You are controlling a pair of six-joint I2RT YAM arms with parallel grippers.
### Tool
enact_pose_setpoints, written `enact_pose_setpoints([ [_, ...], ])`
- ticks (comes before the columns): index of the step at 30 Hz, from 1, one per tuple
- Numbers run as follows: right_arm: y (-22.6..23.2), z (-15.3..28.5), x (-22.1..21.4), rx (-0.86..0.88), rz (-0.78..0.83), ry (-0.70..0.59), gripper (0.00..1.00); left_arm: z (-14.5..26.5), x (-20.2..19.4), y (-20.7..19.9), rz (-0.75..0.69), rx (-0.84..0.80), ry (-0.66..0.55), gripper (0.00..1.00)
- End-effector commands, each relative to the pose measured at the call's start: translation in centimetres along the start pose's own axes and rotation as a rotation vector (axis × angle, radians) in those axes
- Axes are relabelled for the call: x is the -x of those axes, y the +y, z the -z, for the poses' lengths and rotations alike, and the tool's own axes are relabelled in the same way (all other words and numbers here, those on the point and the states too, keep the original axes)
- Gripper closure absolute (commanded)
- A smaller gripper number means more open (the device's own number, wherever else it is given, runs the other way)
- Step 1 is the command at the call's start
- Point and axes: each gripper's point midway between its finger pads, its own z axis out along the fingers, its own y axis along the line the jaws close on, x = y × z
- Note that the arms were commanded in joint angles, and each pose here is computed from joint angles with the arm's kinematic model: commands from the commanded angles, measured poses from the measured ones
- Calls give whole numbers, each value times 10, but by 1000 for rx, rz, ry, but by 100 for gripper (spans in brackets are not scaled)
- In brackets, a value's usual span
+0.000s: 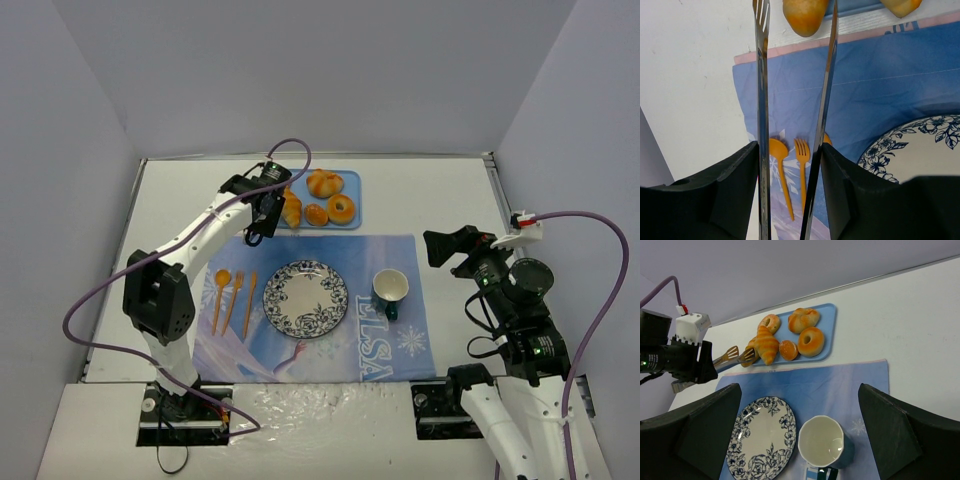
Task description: Place the bread
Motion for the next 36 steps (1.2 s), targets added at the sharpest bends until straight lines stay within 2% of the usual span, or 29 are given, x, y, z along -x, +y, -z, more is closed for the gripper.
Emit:
enact_pose_setpoints([
  [1,9,0,22,24,2,-79,0,13,25,2,22,-5,-80,54],
  [11,8,1,23,22,5,-80,0,6,28,-2,20,-3,-73,55],
  [14,9,0,22,23,6,-79,0,8,28,-2,17,6,-78,63],
  [15,9,1,23,24,7,-80,0,8,28,-1,18,12,-80,63],
  [18,8,-1,22,23,6,-74,0,12,28,2,14,29,-83,80],
  [22,9,0,24,24,7,-80,0,24,32,9,27,50,-111,87],
  [29,8,-1,23,21,6,-76,0,58,38,28,82,85,-189,90],
  [36,9,-3,24,18,7,-72,0,101,30,35,123,28,-253,91],
])
